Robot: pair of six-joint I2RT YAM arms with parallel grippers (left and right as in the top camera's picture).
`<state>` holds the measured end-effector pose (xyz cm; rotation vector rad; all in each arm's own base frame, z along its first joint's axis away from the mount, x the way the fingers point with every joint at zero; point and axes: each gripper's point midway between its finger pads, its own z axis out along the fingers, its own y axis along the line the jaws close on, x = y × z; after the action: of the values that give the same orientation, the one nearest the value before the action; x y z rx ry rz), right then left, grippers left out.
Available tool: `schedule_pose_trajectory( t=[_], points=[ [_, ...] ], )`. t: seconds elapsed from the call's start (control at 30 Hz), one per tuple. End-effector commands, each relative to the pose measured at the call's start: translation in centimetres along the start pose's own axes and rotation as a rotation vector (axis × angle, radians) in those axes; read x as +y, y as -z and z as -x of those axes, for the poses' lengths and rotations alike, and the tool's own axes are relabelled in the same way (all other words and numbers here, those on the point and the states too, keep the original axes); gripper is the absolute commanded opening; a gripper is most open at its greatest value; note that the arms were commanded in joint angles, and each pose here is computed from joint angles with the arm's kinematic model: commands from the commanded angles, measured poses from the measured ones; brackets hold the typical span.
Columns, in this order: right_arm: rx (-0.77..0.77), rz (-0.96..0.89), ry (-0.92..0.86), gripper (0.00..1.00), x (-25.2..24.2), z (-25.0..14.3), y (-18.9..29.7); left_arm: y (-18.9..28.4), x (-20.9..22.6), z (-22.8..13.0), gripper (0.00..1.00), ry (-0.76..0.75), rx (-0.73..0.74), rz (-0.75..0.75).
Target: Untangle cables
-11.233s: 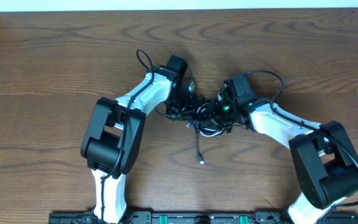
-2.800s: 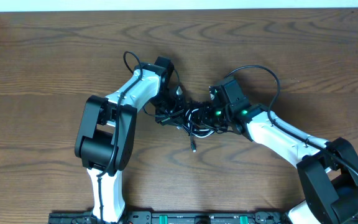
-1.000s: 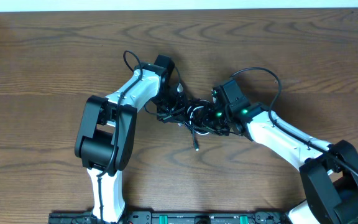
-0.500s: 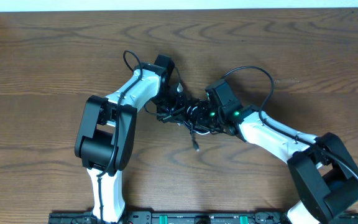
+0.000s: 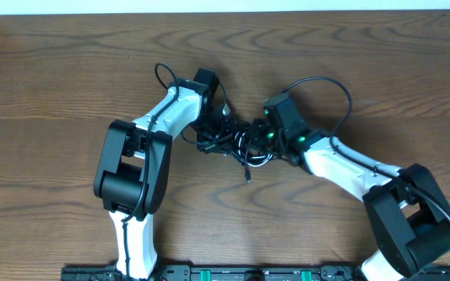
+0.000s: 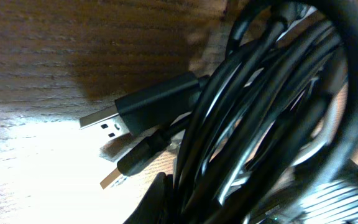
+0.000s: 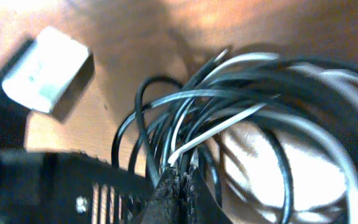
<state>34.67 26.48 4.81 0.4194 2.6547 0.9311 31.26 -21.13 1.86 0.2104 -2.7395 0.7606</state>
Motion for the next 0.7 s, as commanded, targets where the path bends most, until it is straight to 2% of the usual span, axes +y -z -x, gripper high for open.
schedule_pose_trajectory(
  t=[0.0, 0.13, 0.37, 0.57, 0.67],
  points=[
    [-0.039, 0.022, -0.043, 0.01, -0.9, 3.0, 0.7, 0.1, -0.2, 0.1, 0.08, 0.004, 0.002, 0.003],
    [-0.062, 0.025, -0.034, 0.01, -2.2, 5.0, 1.5, 0.1, -0.2, 0.1, 0.08, 0.004, 0.003, 0.004],
    [-0.077, 0.027, -0.063, 0.01, -2.9, 6.0, 2.0, 0.1, 0.0, -0.3, 0.08, -0.055, 0.020, 0.011],
    [-0.006, 0.250, -0.210, 0.01, 0.0, 7.4, 3.6, 0.1, 0.5, -0.7, 0.08, -0.111, 0.034, 0.033],
    [-0.015, 0.340, -0.202, 0.01, 1.3, 8.6, 4.6, 0.1, 0.8, -0.6, 0.08, -0.111, 0.027, 0.051]
  ],
)
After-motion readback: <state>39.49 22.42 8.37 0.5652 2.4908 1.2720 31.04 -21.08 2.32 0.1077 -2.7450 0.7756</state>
